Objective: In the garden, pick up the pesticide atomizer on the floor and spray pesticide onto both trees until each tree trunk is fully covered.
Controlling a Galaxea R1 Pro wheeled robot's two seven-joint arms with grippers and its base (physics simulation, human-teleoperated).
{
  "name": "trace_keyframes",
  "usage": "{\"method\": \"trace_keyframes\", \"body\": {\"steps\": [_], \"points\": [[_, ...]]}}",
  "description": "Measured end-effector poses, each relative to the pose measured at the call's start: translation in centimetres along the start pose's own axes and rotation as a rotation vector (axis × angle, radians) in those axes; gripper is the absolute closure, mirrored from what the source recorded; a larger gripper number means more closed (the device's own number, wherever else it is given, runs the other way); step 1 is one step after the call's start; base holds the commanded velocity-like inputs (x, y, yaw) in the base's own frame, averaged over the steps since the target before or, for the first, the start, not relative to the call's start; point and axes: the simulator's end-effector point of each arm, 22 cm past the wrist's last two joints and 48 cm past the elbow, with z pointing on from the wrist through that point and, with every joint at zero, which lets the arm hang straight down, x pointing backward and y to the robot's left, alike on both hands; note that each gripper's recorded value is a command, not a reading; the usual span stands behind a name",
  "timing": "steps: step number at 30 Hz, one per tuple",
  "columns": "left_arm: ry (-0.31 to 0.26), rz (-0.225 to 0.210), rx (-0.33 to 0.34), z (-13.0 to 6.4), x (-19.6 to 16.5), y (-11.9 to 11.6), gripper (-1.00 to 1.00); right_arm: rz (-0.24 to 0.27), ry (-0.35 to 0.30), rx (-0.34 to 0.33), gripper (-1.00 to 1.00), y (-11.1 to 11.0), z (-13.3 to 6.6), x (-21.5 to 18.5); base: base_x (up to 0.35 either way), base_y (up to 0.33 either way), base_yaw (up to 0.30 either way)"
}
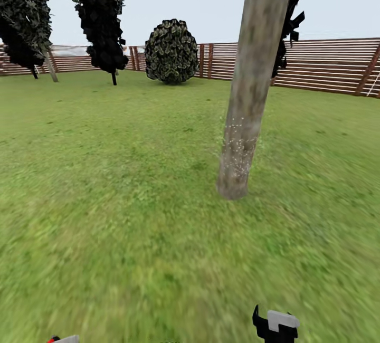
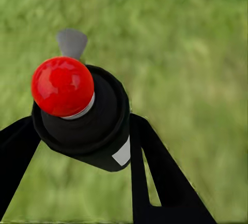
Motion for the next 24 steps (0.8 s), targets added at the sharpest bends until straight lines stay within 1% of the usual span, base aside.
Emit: {"method": "trace_keyframes", "body": {"steps": [24], "points": [[0.01,0.004,-0.001,0.01,0.45,0.03,1.0,-0.004,0.011,-0.001,-1.0,0.07,-0.03,0.53,0.0,0.0,0.281]]}}
